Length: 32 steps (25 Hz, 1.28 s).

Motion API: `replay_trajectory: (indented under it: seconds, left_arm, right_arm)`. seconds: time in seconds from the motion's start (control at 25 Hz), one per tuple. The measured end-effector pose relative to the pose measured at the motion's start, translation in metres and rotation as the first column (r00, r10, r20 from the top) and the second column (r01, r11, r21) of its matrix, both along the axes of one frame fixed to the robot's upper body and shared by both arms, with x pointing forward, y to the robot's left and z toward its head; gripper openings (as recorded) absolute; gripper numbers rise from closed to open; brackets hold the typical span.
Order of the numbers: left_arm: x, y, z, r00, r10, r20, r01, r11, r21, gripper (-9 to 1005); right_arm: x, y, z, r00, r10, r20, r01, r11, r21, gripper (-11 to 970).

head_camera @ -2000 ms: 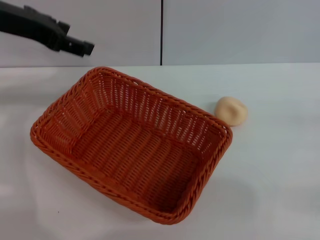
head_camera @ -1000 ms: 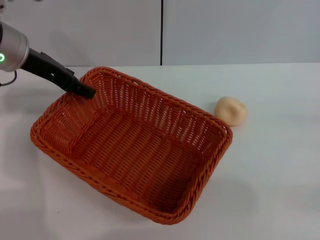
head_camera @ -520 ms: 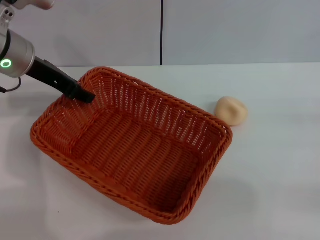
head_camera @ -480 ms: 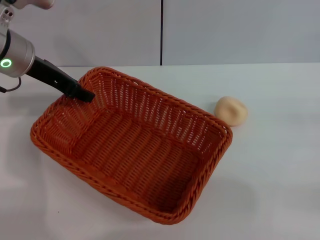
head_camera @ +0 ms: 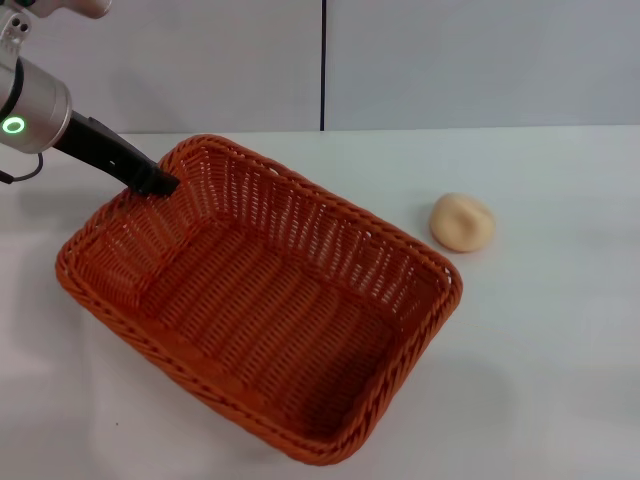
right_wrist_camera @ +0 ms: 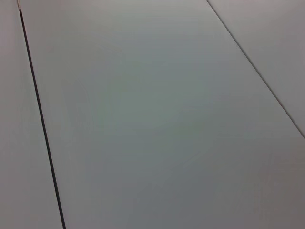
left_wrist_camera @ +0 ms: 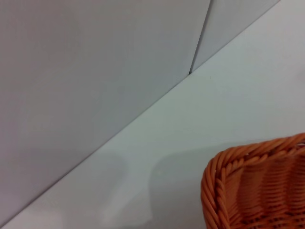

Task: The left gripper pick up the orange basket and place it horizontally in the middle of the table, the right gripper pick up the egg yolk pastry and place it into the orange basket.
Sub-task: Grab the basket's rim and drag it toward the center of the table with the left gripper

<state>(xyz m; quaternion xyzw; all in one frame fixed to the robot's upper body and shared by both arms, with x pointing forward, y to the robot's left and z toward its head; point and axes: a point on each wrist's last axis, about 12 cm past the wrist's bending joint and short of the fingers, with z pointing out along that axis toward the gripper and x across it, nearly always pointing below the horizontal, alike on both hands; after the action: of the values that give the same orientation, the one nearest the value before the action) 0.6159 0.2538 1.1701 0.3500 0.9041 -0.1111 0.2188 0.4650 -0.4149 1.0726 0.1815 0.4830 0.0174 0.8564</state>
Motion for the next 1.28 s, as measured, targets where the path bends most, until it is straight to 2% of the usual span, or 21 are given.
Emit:
replay_trajectory:
  seconds: [0.16, 0.36, 0.4, 0.44, 0.52, 0.68, 0.72, 0.76, 0.8, 0.88, 1.04, 1.16, 1.2, 1.24, 1.28]
  left_arm:
    - [0.000, 0.000, 0.001, 1.000, 0.001, -0.002, -0.001, 1.000, -0.004, 306]
    - [0.000, 0.004, 0.007, 0.998, 0.059, -0.007, -0.059, 0.997, -0.048, 213]
    - [0.001, 0.010, 0.013, 0.993, 0.119, -0.014, -0.119, 0.988, -0.097, 195]
    - [0.001, 0.010, 0.013, 0.993, 0.119, -0.014, -0.119, 0.988, -0.097, 192]
    - [0.001, 0.020, 0.016, 0.980, 0.198, -0.032, -0.201, 0.970, -0.140, 187]
    - [-0.001, 0.032, 0.017, 0.963, 0.262, -0.054, -0.268, 0.946, -0.183, 178]
    - [-0.004, 0.044, 0.017, 0.946, 0.317, -0.073, -0.325, 0.919, -0.222, 176]
    - [-0.004, 0.044, 0.017, 0.946, 0.317, -0.073, -0.325, 0.919, -0.222, 176]
    - [-0.007, 0.054, 0.016, 0.929, 0.359, -0.089, -0.370, 0.895, -0.250, 176]
    - [-0.007, 0.054, 0.016, 0.929, 0.359, -0.089, -0.370, 0.895, -0.250, 176]
    - [-0.028, 0.085, 0.008, 0.882, 0.445, -0.153, -0.468, 0.798, -0.379, 176]
    - [-0.028, 0.085, 0.008, 0.882, 0.445, -0.153, -0.468, 0.798, -0.379, 176]
    - [-0.052, 0.108, -0.001, 0.846, 0.500, -0.186, -0.518, 0.688, -0.508, 177]
    - [-0.052, 0.108, -0.001, 0.846, 0.500, -0.186, -0.518, 0.688, -0.508, 177]
    - [-0.057, 0.111, -0.003, 0.840, 0.507, -0.193, -0.524, 0.666, -0.531, 177]
  right_arm:
    - [0.001, 0.000, 0.000, 1.000, 0.001, -0.005, -0.001, 1.000, 0.001, 703]
    - [0.001, 0.000, 0.000, 1.000, -0.001, -0.003, 0.001, 1.000, 0.002, 703]
    - [0.002, 0.000, 0.000, 1.000, -0.002, -0.005, 0.002, 1.000, 0.004, 703]
    - [0.002, 0.000, 0.000, 1.000, -0.002, -0.005, 0.002, 1.000, 0.004, 703]
    - [0.003, -0.001, -0.001, 1.000, -0.002, -0.013, 0.002, 1.000, 0.008, 703]
    - [0.006, 0.000, -0.001, 1.000, 0.000, -0.018, 0.001, 1.000, 0.011, 703]
    - [0.006, 0.000, -0.001, 1.000, 0.000, -0.018, 0.001, 1.000, 0.011, 703]
    - [0.006, 0.000, 0.000, 1.000, -0.001, -0.019, 0.001, 1.000, 0.012, 703]
    - [0.006, 0.000, 0.000, 1.000, -0.001, -0.019, 0.001, 1.000, 0.012, 703]
    - [0.008, -0.002, 0.000, 1.000, -0.005, -0.024, 0.005, 1.000, 0.012, 703]
    - [0.012, -0.004, 0.000, 0.999, -0.007, -0.036, 0.007, 1.000, 0.019, 704]
    - [0.013, -0.004, 0.000, 0.999, -0.007, -0.039, 0.007, 1.000, 0.020, 704]
    - [0.015, -0.004, 0.001, 0.999, -0.005, -0.042, 0.006, 1.000, 0.023, 704]
    - [0.015, -0.004, 0.001, 0.999, -0.005, -0.042, 0.006, 1.000, 0.023, 704]
    - [0.017, -0.005, 0.001, 0.999, -0.005, -0.047, 0.006, 1.000, 0.025, 704]
